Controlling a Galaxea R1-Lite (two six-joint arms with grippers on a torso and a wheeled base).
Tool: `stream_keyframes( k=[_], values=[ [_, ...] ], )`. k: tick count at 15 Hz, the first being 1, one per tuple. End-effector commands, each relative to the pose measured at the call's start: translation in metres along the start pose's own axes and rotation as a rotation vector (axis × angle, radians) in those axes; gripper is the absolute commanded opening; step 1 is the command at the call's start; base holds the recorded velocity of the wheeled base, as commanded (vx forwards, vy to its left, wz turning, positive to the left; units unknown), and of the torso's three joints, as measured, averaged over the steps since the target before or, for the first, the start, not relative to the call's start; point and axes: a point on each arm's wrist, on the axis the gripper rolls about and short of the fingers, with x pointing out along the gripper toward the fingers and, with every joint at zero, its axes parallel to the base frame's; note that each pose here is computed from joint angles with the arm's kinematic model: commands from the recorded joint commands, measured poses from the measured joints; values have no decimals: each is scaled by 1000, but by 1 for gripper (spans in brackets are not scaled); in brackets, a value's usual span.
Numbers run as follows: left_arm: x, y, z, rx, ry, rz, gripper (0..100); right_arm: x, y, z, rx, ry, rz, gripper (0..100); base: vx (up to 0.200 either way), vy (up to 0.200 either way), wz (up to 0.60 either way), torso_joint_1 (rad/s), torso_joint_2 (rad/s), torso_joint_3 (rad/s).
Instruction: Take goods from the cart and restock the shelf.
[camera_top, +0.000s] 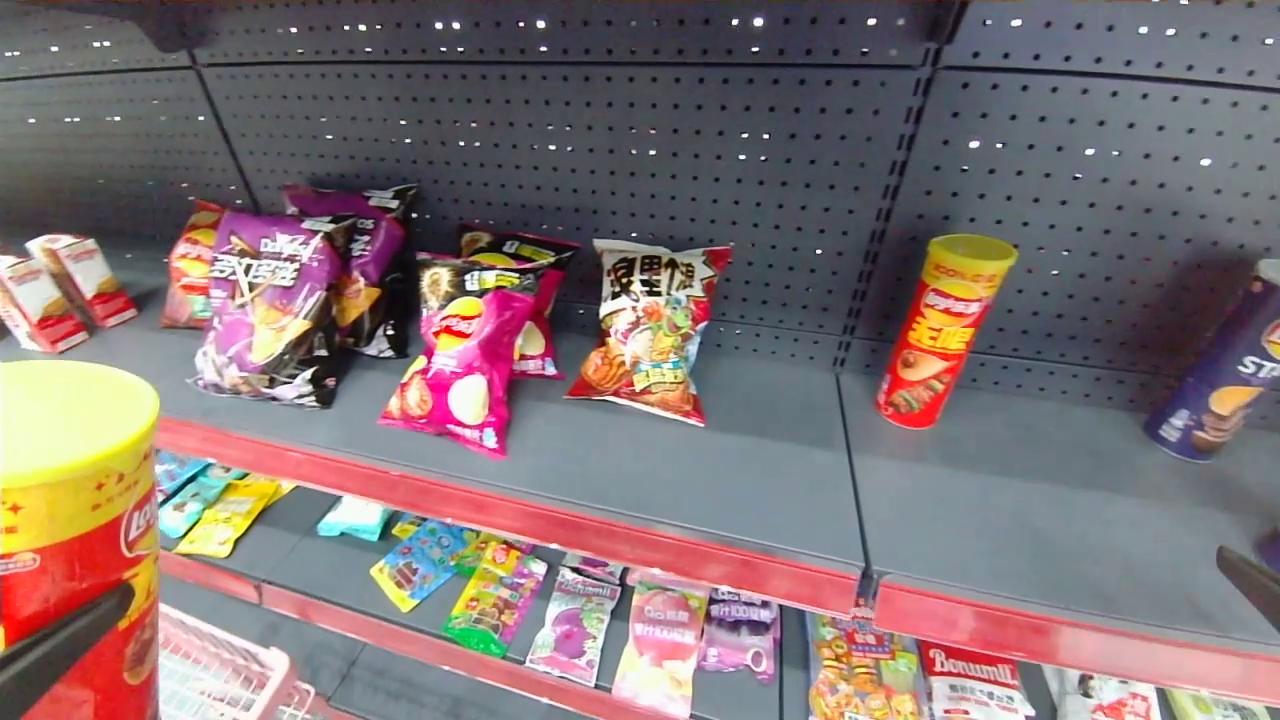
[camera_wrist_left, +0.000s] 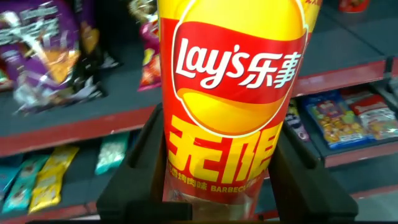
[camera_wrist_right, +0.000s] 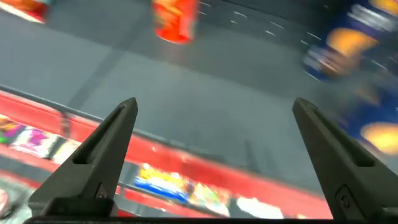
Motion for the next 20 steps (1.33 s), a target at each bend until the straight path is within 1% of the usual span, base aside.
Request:
stream_keyframes(
  k=[1, 2, 4, 5, 6, 7, 8, 9, 10, 12, 13, 15, 19, 20],
  values=[
    [0, 0, 0, -1, 2, -1, 0, 1, 0, 0, -1, 5, 2, 100, 0, 0, 0, 0, 0, 0],
    [0, 0, -1, -1, 2, -1, 0, 1, 0, 0, -1, 6, 5, 100, 0, 0, 0, 0, 0, 0],
    [0, 0, -1, -2, 4, 2, 0, 5, 2, 1, -1, 13, 64, 100, 0, 0, 0, 0, 0, 0],
    [0, 0, -2, -2, 7, 8, 0, 13, 3, 8, -6, 16, 143, 100, 0, 0, 0, 0, 0, 0],
    [0, 0, -2, -3, 9, 13, 0, 22, 3, 12, -5, 38, 176, 100, 0, 0, 0, 0, 0, 0],
    [-2, -1, -4, -2, 7, 28, 0, 42, 3, 20, -2, 83, 200, 100, 0, 0, 0, 0, 0, 0],
    [-4, -2, -4, -5, 5, 36, 0, 52, 3, 26, 3, 85, 210, 100, 0, 0, 0, 0, 0, 0],
    [-6, -3, -10, -15, 9, 50, 0, 86, 7, 40, 0, 68, 250, 100, 0, 0, 0, 0, 0, 0],
    [-8, -5, -14, -15, 9, 54, 0, 107, 9, 42, 6, 53, 261, 100, 0, 0, 0, 0, 0, 0],
    [-17, -11, -27, -9, -6, 60, 0, 144, 17, 43, -1, -7, 294, 100, 0, 0, 0, 0, 0, 0],
    [-18, -13, -30, -8, -7, 64, 0, 152, 23, 44, -5, -35, 331, 100, 0, 0, 0, 0, 0, 0],
    [-19, -13, -32, -12, 4, 66, 0, 168, 32, 49, -13, -42, 377, 100, 0, 0, 0, 0, 0, 0],
    [-18, -13, -34, -17, 15, 66, 0, 201, 39, 52, -64, -38, 386, 100, 0, 0, 0, 0, 0, 0],
    [-18, -13, -35, -18, 19, 65, 0, 208, 39, 55, -64, -63, 382, 100, 0, 0, 0, 0, 0, 0]
  ],
)
